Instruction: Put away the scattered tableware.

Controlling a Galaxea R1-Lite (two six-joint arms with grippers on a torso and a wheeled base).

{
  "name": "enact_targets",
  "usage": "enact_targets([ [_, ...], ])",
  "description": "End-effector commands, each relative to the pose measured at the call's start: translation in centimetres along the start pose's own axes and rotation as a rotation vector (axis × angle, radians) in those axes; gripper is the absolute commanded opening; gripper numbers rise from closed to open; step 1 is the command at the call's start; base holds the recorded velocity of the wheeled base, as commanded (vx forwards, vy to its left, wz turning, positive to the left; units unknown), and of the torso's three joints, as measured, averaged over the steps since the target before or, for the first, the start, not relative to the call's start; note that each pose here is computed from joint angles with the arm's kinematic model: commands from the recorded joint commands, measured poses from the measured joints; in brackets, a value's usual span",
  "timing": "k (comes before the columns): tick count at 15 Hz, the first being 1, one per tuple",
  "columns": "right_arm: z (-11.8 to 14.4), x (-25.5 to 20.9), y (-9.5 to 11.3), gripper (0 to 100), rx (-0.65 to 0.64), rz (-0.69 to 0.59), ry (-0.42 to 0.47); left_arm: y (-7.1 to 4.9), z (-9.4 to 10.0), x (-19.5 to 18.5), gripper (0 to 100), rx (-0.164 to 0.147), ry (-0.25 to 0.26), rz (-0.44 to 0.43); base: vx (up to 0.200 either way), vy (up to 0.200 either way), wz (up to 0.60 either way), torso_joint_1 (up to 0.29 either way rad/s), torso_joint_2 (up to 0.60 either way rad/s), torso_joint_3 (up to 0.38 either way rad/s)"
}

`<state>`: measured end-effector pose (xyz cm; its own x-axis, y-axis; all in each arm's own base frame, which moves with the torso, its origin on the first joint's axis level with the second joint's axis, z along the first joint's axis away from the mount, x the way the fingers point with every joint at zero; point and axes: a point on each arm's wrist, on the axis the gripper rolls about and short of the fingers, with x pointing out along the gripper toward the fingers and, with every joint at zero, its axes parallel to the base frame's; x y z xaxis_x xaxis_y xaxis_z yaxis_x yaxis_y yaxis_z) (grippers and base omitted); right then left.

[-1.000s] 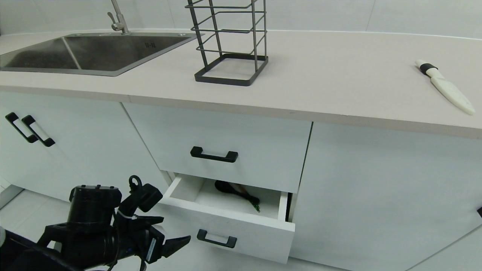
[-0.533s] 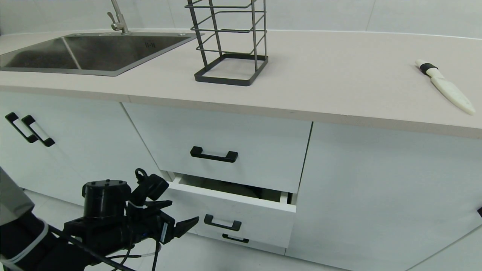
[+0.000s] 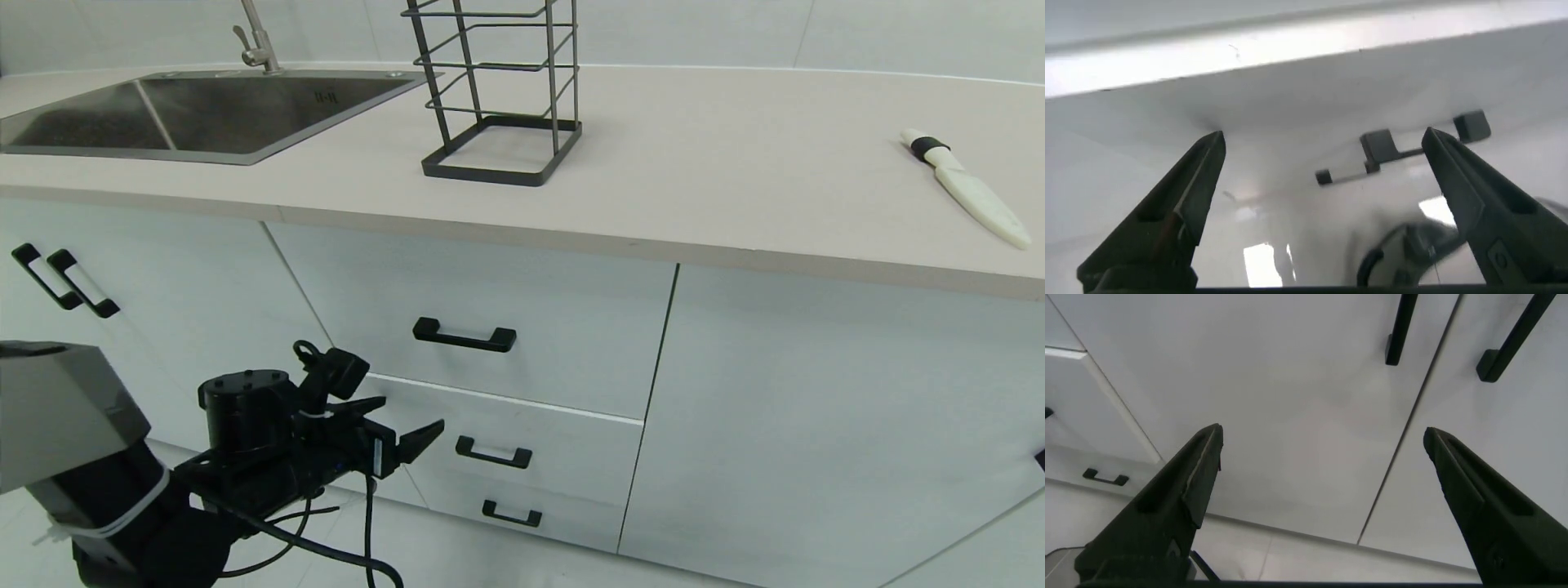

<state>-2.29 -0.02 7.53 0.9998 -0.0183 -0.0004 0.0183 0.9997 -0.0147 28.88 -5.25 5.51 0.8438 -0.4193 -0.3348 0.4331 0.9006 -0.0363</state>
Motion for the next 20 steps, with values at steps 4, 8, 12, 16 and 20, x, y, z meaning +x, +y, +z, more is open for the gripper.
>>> enact_targets([
  [4, 0.0, 0.0, 0.0, 100, 0.001, 0.0, 0.001, -0.1, -1.5, 0.1, 100, -0.014, 0.017, 0.0, 0.0, 0.0, 0.0, 0.0, 0.0, 0.0],
  [8, 0.0, 0.0, 0.0, 100, -0.004, 0.006, 0.001, -1.9, -1.5, -6.4, 100, -0.013, 0.006, -0.004, 0.0, 0.0, 0.0, 0.0, 0.0, 0.0],
  [12, 0.0, 0.0, 0.0, 100, -0.001, 0.003, 0.001, -3.1, 1.3, -13.2, 100, 0.024, -0.194, 0.04, 0.0, 0.0, 0.0, 0.0, 0.0, 0.0],
  [16, 0.0, 0.0, 0.0, 100, 0.001, 0.005, 0.001, -4.4, 4.5, -20.3, 100, 0.116, -0.54, 0.162, 0.0, 0.0, -0.6, 0.004, 0.0, 0.007],
  [20, 0.0, 0.0, 0.0, 100, 0.002, 0.005, 0.001, -7.4, 1.5, -27.7, 100, 0.157, -0.673, 0.271, 0.0, 0.0, -0.15, -0.001, 0.0, 0.002],
])
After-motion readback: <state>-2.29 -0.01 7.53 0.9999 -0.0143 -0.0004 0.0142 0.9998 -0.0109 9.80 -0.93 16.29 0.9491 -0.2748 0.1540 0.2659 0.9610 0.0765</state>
